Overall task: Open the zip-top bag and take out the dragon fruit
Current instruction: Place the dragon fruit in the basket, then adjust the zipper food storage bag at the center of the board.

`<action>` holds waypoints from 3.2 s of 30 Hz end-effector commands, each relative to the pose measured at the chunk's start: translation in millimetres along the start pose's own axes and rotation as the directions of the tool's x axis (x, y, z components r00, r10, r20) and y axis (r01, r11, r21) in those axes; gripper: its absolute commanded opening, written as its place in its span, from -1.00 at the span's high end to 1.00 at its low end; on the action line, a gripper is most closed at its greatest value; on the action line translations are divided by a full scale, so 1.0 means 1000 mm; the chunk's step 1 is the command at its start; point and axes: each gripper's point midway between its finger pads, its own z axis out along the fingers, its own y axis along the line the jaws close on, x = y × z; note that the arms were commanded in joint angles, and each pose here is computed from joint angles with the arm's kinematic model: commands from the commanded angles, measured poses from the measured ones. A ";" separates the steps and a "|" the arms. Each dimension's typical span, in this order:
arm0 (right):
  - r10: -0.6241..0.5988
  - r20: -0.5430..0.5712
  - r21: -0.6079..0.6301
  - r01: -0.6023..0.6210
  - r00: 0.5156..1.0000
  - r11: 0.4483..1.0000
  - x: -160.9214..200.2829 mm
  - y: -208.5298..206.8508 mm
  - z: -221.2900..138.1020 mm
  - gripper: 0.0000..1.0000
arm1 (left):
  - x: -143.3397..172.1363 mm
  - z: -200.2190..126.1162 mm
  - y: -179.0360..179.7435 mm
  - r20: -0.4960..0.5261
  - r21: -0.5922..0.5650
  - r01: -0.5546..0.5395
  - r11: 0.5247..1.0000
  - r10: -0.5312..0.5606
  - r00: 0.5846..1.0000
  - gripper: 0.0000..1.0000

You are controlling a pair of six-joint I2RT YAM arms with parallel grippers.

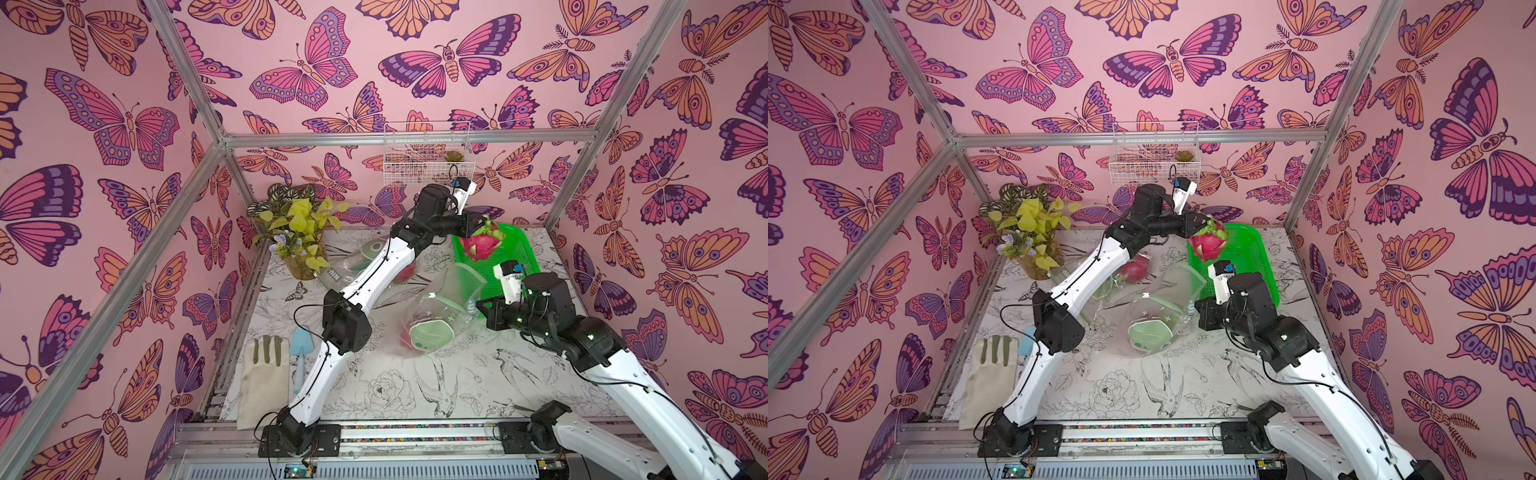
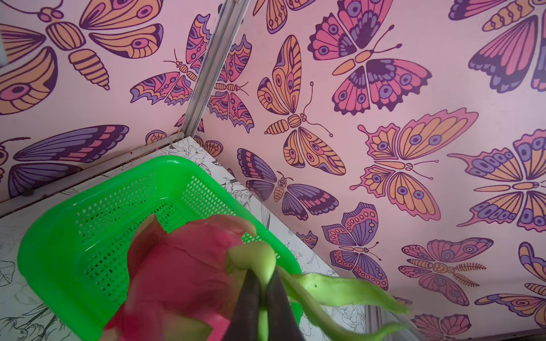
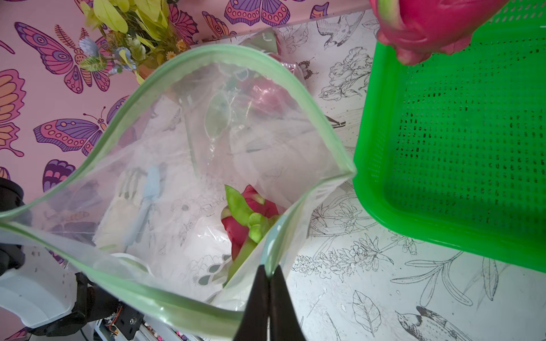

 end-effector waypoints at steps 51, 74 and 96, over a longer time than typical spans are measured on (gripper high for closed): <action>-0.004 0.041 -0.025 0.005 0.999 1.000 -0.014 0.002 -0.010 1.00 | -0.021 -0.094 -0.054 -0.079 -0.145 -0.074 0.987 0.063 0.995 -0.19; -0.030 0.047 -0.301 0.043 0.998 0.953 -0.058 0.068 0.002 1.00 | 0.082 -0.225 -0.064 -0.379 -0.427 -0.029 0.904 -0.150 0.913 -0.52; -0.107 0.041 -0.348 0.114 0.993 0.930 -0.073 0.098 0.015 1.00 | 0.119 -0.260 -0.058 -0.384 -0.549 -0.004 0.836 -0.248 0.889 0.56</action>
